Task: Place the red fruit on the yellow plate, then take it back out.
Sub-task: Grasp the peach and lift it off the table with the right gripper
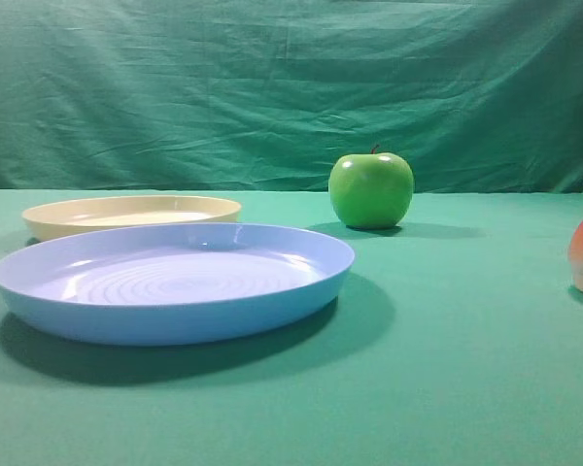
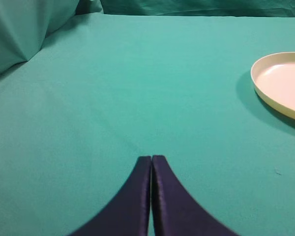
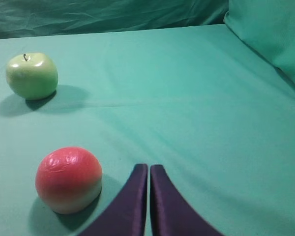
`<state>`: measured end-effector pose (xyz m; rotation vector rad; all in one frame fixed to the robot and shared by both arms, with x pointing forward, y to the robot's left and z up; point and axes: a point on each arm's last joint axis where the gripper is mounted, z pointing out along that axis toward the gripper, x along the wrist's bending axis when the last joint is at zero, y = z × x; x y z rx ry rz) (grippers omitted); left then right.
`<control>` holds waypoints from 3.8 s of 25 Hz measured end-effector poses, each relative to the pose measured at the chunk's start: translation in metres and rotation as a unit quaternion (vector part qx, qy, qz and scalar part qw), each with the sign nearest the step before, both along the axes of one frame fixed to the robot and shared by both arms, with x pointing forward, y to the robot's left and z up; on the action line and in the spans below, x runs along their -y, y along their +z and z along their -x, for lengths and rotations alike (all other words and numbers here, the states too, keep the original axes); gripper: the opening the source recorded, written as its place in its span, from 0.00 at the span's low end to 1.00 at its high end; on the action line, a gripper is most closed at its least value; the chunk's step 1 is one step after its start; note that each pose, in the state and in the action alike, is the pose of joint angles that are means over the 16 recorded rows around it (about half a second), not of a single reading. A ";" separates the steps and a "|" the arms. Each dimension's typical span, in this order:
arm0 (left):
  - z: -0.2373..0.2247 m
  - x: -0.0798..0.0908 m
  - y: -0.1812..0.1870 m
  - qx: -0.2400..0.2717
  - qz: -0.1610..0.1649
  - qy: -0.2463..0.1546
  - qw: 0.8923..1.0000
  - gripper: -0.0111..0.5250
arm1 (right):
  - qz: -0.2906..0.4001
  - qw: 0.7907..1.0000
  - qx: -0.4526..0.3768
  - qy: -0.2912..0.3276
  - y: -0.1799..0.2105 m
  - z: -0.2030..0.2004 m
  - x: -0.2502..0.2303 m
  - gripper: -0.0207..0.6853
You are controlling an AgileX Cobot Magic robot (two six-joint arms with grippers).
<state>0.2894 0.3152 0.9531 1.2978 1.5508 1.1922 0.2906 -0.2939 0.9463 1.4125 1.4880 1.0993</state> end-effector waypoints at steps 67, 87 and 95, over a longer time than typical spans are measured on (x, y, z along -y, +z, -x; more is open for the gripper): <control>0.000 0.000 0.000 0.000 0.001 0.000 1.000 0.02 | 0.033 0.911 -0.360 0.196 0.119 -0.089 -0.047 0.03; 0.000 0.000 0.000 0.000 0.000 0.000 1.000 0.02 | 0.137 0.861 -0.447 0.199 0.048 -0.178 -0.087 0.86; 0.000 0.000 0.000 0.000 0.000 0.000 1.000 0.02 | 0.141 0.850 -0.468 0.196 0.015 -0.196 -0.094 0.94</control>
